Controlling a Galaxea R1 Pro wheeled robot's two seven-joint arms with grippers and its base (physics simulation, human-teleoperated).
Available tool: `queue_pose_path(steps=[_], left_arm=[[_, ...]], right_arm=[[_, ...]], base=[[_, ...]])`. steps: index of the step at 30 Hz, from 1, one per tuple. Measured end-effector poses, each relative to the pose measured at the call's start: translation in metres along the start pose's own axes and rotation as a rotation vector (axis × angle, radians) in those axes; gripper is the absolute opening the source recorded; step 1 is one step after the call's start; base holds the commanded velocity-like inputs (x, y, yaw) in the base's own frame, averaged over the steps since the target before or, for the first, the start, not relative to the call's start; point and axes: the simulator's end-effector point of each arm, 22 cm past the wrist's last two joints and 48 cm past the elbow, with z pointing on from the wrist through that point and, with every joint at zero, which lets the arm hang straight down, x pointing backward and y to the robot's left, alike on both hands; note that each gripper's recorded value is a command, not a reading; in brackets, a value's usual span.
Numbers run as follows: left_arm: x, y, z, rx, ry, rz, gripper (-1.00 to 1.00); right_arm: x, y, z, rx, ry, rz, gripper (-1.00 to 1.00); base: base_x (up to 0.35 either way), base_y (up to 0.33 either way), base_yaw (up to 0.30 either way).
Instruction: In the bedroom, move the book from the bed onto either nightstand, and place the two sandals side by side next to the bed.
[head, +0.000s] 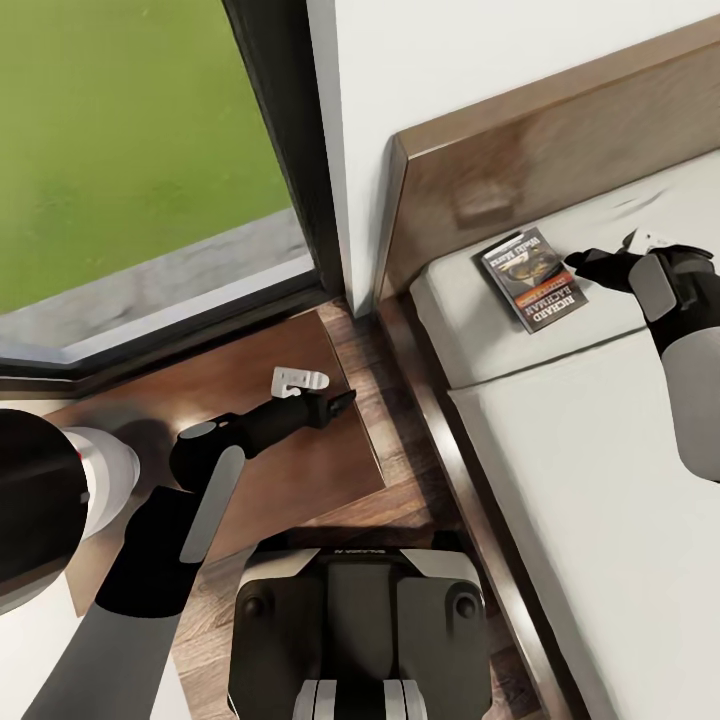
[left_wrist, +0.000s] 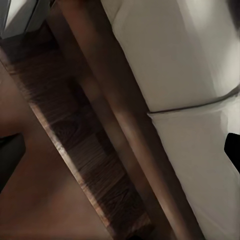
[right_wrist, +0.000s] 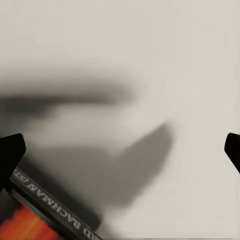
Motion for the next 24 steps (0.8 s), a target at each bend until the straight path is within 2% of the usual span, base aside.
queue_pose_path(steps=[8,9,10,24], left_arm=[[0.0,0.0,0.0,0.0,0.0,0.0,1.0],[0.0,0.0,0.0,0.001,0.0,0.0,1.0],[0.0,0.0,0.0,0.0,0.0,0.0,1.0],[0.0,-0.002,0.001,0.004,0.0,-0.002,1.0]], right_arm=[[0.006,-0.001,0.0,0.003,0.025,-0.004,1.0],[0.015,-0.003,0.003,0.007,0.046,0.0,1.0],[0.017,-0.002,0.003,0.002,0.047,0.011,1.0],[0.017,-0.002,0.003,0.001,0.048,0.008,1.0]], base=[[0.0,0.0,0.0],[0.0,0.0,0.0],[0.0,0.0,0.0],[0.0,0.0,0.0]])
